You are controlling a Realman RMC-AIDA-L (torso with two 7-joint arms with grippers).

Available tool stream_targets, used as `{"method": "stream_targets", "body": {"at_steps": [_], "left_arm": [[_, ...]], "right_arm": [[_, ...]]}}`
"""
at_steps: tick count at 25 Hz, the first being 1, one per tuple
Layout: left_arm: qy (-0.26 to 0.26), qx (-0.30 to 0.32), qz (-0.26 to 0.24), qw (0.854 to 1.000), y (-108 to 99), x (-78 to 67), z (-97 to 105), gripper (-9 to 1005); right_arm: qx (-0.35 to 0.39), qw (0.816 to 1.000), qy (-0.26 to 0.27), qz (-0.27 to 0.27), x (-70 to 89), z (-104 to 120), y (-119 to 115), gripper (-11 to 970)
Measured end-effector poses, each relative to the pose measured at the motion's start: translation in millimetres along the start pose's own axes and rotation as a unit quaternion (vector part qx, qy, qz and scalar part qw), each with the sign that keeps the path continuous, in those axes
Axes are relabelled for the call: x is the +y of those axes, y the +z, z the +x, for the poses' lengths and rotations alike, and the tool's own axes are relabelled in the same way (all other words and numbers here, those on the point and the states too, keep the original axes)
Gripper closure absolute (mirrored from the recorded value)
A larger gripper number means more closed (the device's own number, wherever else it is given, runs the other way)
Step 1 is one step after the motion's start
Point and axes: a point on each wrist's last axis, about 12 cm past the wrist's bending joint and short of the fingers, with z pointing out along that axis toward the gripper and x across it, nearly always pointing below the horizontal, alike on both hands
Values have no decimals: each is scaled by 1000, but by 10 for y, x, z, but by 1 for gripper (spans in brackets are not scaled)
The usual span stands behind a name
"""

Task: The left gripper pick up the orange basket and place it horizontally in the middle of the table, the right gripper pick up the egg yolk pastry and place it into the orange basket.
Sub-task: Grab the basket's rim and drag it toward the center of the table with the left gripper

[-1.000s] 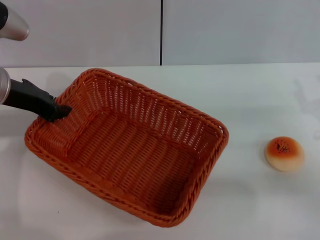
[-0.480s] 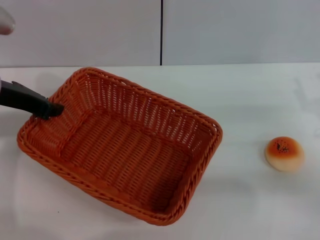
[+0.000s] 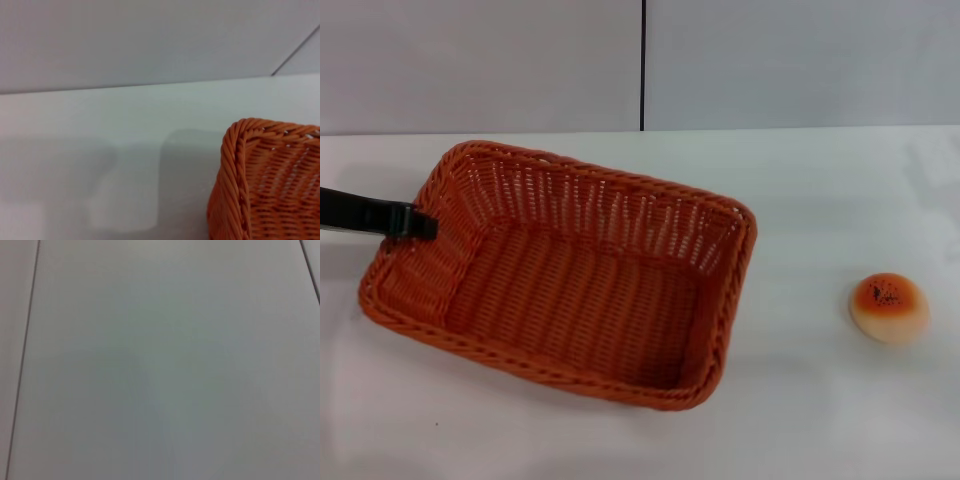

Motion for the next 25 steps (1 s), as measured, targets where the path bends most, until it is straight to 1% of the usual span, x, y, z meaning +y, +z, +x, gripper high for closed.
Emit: {"method": "stream_targets", "body": {"at_steps": [3,7,11,16,25], "left_arm": [[-38,-14,14,999,-11,-1,39,814],[-70,-17,22,997,-20,-12,67,817],[-86,-18,34,996,-24,-12,91,819],[-104,-13,42,994,0,33,139,825],[-123,-6,53,991,32,70,225,825]], "right_arm": [[-7,1000,-4,-5,-4,-18,62,321],[-14,1000,0,-10,-25,-47,139,321],[-19,1000,18,-15,-58,-76,211,321],[-22,1000,16,-16,-71,-89,227,321],[-25,999,13,-19,-75,-103,268,321]]}}
